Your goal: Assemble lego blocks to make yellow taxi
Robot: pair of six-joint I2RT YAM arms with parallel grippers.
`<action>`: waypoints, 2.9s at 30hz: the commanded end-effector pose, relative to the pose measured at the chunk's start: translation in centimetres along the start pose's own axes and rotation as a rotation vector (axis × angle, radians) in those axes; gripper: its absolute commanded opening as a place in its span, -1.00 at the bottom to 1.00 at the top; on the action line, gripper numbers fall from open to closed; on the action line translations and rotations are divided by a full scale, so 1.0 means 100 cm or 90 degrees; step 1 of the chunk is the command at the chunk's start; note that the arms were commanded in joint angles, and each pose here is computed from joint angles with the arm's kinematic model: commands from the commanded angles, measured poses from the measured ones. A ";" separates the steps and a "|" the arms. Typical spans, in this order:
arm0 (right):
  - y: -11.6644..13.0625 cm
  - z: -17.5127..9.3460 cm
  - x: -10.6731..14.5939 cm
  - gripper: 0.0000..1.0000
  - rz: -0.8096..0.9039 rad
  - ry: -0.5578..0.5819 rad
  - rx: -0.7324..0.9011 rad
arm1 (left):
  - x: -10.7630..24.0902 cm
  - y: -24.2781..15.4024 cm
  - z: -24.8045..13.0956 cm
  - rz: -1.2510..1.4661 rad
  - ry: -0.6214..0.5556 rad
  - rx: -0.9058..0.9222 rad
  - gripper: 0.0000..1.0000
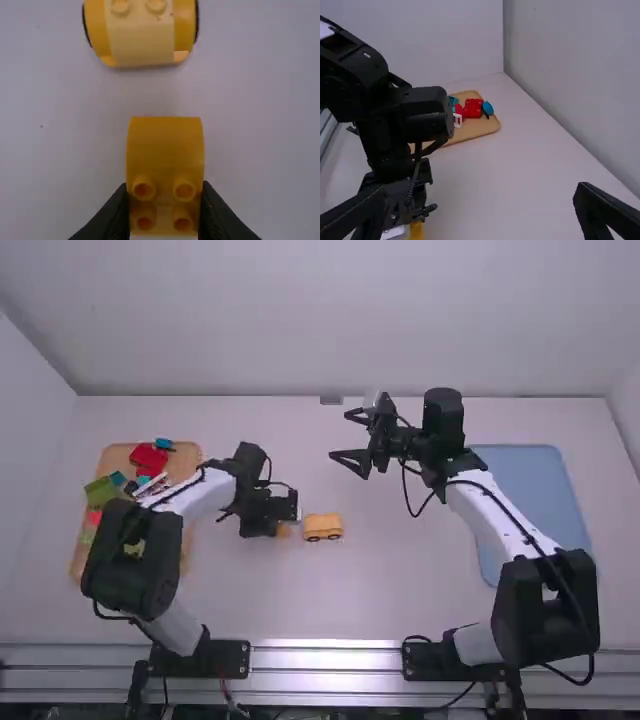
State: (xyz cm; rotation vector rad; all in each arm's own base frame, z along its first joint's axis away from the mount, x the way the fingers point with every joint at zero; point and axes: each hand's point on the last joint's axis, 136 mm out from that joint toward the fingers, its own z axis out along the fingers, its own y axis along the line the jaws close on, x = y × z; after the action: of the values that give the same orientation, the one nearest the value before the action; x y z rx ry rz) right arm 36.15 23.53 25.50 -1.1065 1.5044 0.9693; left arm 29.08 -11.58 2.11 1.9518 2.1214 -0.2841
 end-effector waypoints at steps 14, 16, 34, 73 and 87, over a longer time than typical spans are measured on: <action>-0.002 0.001 -0.012 0.98 -0.016 -0.011 -0.006 | 0.015 -0.001 0.023 -0.003 0.016 -0.045 -0.02; -0.002 0.001 -0.012 0.98 -0.016 -0.011 -0.006 | 0.013 0.005 0.022 -0.002 0.006 -0.057 0.98; -0.012 0.000 -0.009 0.98 -0.016 0.001 0.033 | -0.004 0.005 -0.040 0.020 -0.270 -0.097 0.98; 0.044 -0.004 0.148 0.98 -0.134 0.066 -0.165 | -0.005 -0.003 -0.014 -0.004 -0.369 -0.147 0.99; 0.064 0.002 0.163 0.98 -0.141 0.069 -0.187 | 0.006 0.000 0.017 -0.016 -0.349 -0.089 0.98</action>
State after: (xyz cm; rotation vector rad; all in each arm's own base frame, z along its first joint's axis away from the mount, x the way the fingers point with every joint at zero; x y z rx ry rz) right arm 29.47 22.11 9.77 -1.5155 1.3402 0.9736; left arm 28.50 -11.28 -0.30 1.4886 1.8252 -0.6128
